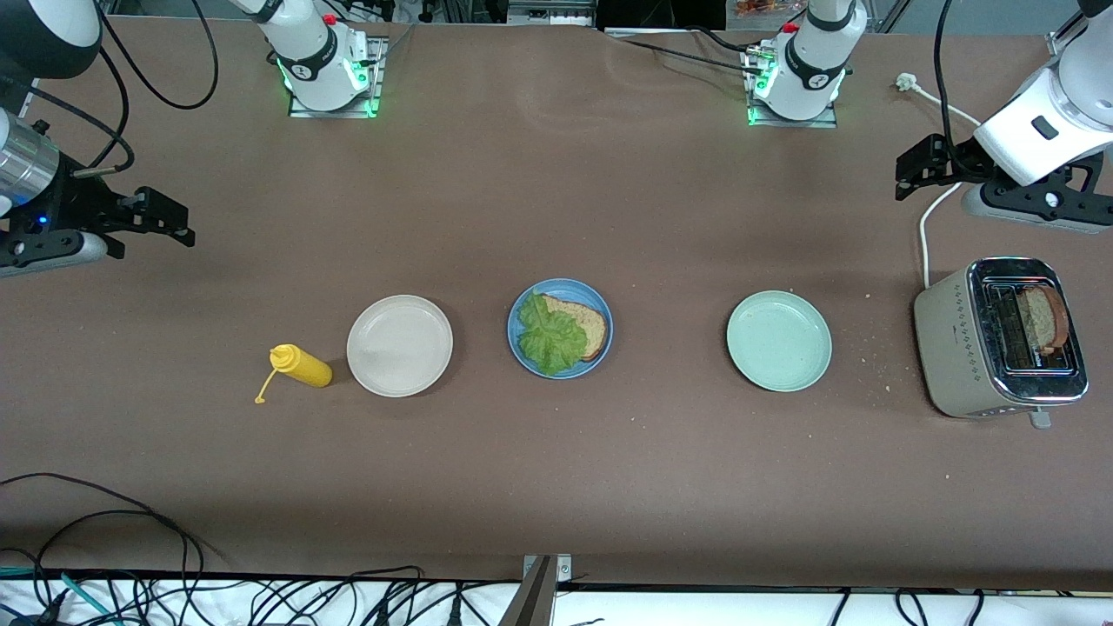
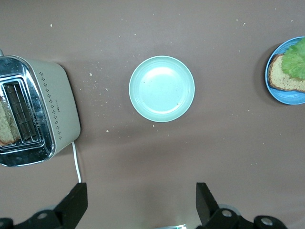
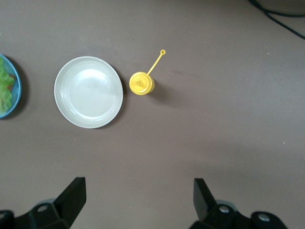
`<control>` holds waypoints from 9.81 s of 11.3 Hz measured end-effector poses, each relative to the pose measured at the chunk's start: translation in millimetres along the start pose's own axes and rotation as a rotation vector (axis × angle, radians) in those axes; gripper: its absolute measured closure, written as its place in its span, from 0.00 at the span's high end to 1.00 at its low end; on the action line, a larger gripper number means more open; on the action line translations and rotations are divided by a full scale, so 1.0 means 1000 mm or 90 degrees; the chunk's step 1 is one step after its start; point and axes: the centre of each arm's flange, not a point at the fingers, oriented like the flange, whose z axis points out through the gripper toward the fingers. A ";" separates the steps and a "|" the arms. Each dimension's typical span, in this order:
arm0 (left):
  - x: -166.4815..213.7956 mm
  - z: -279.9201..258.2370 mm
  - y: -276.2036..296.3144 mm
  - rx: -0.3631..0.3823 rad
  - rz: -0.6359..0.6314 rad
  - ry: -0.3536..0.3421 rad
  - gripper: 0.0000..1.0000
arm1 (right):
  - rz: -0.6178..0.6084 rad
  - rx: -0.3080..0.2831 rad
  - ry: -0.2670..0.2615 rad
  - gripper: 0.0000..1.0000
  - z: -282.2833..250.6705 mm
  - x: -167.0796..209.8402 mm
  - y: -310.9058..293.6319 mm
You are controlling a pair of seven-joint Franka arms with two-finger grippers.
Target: Make sandwich in blue plate with both arms
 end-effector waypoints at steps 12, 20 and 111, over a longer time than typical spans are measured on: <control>-0.003 0.001 0.008 0.000 0.010 -0.018 1.00 | -0.342 0.305 0.100 1.00 0.224 0.027 0.141; -0.006 0.004 0.010 -0.001 0.020 -0.039 1.00 | -0.452 0.506 0.438 1.00 0.376 0.036 0.168; -0.011 -0.004 -0.001 -0.018 -0.071 -0.026 1.00 | -0.644 -0.449 -0.321 0.22 0.341 0.020 -0.458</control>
